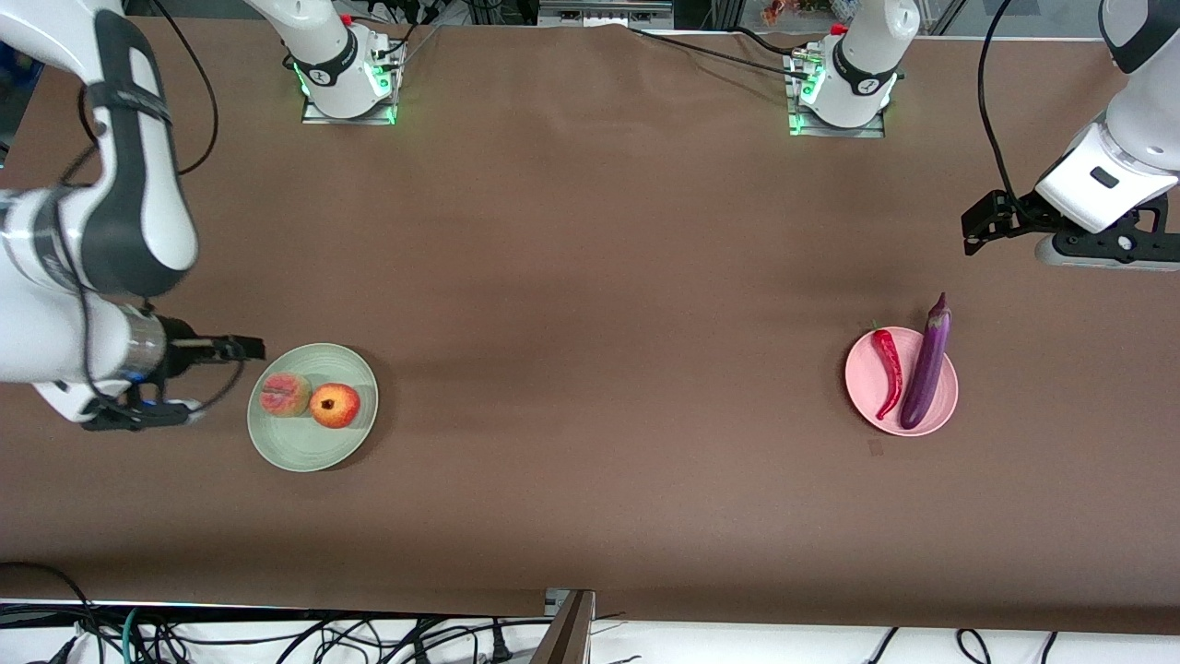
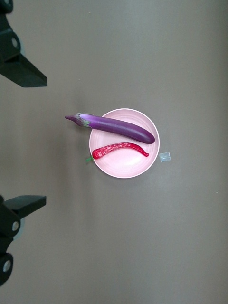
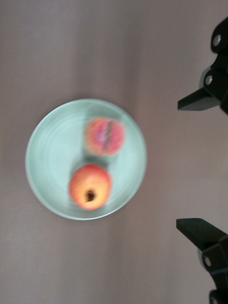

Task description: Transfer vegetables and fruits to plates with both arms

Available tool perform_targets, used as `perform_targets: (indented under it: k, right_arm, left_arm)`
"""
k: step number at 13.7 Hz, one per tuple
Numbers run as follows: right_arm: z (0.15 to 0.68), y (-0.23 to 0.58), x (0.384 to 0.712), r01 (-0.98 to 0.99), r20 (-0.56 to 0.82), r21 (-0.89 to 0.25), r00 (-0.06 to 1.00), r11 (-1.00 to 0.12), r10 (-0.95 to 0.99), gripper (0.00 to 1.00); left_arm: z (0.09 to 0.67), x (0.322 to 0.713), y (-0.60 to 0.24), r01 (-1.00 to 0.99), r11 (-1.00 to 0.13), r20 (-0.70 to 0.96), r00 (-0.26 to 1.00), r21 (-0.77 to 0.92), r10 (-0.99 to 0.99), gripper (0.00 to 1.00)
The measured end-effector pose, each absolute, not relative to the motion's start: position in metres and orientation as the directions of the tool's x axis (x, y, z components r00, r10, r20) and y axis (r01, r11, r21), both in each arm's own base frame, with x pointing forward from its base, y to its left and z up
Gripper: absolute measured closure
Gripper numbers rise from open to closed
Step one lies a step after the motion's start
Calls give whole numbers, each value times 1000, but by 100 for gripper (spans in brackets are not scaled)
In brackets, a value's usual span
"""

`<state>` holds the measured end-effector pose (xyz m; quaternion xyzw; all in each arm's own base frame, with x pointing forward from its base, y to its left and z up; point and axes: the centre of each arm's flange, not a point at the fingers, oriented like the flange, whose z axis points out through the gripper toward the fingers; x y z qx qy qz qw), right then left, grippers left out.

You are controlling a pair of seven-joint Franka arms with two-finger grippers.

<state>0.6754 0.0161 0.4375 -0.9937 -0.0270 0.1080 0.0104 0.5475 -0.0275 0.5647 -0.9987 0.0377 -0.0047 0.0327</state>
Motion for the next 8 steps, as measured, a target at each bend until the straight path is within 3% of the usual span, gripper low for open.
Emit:
perform_targets:
  k: [3,8]
  right_arm:
    - [497,7,644,51,-253,4,966,-999,48,0]
    - [579,2,605,52,-189,36,981,-998,44,0]
  left_arm:
    - [564,548,-28,-76,-995,7,997,-66,-77,0]
    - [565,549,-32,-83,-994,7,996,-66,-83,0]
